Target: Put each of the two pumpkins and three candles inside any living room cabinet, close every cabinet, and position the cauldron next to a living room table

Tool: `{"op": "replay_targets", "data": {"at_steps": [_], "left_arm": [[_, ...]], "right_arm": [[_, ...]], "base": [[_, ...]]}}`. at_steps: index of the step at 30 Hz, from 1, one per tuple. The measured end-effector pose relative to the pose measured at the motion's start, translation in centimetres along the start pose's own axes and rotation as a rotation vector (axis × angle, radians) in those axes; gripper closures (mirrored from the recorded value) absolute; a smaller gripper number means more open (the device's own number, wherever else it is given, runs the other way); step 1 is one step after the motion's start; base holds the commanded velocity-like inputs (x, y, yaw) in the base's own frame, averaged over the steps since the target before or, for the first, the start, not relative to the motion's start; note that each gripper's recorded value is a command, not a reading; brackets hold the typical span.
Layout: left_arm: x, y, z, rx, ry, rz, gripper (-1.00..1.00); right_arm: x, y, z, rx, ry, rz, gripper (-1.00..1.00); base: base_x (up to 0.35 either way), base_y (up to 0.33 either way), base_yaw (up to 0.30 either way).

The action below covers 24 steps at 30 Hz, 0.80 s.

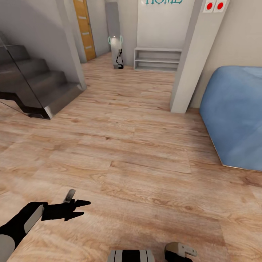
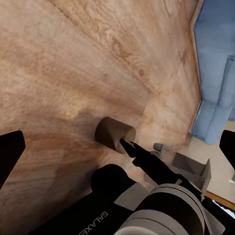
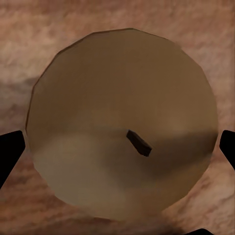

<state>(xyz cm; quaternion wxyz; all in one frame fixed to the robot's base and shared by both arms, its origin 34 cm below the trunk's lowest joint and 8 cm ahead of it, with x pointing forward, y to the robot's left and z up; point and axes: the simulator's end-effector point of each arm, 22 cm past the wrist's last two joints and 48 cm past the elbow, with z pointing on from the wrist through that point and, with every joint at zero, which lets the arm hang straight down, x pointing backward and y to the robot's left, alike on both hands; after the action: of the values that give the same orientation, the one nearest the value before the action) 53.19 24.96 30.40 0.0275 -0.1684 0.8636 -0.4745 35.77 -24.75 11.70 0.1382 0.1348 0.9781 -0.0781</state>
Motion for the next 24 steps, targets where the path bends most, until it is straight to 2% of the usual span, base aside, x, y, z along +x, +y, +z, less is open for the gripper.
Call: {"op": "replay_targets", "data": {"at_steps": [6,23,24], "left_arm": [[0.09,-0.09,0.18,0.002,0.002,0.000,-1.00],[0.10,0.21,0.21,0.005,0.003,-0.008,-1.00],[0.10,0.20,0.21,0.005,0.003,-0.008,-1.00]], "right_arm": [[-0.02,-0.38,0.01,0.013,-0.001,0.001,-1.00],[0.42,-0.73,0.16,0.028,0.009,0.001,-1.00],[0.43,-0.72,0.16,0.028,0.010,0.001,1.00]], "base": [[0.089,0.000,0.000],[0.003,0.000,0.000],[0.000,0.000,0.000]]}}
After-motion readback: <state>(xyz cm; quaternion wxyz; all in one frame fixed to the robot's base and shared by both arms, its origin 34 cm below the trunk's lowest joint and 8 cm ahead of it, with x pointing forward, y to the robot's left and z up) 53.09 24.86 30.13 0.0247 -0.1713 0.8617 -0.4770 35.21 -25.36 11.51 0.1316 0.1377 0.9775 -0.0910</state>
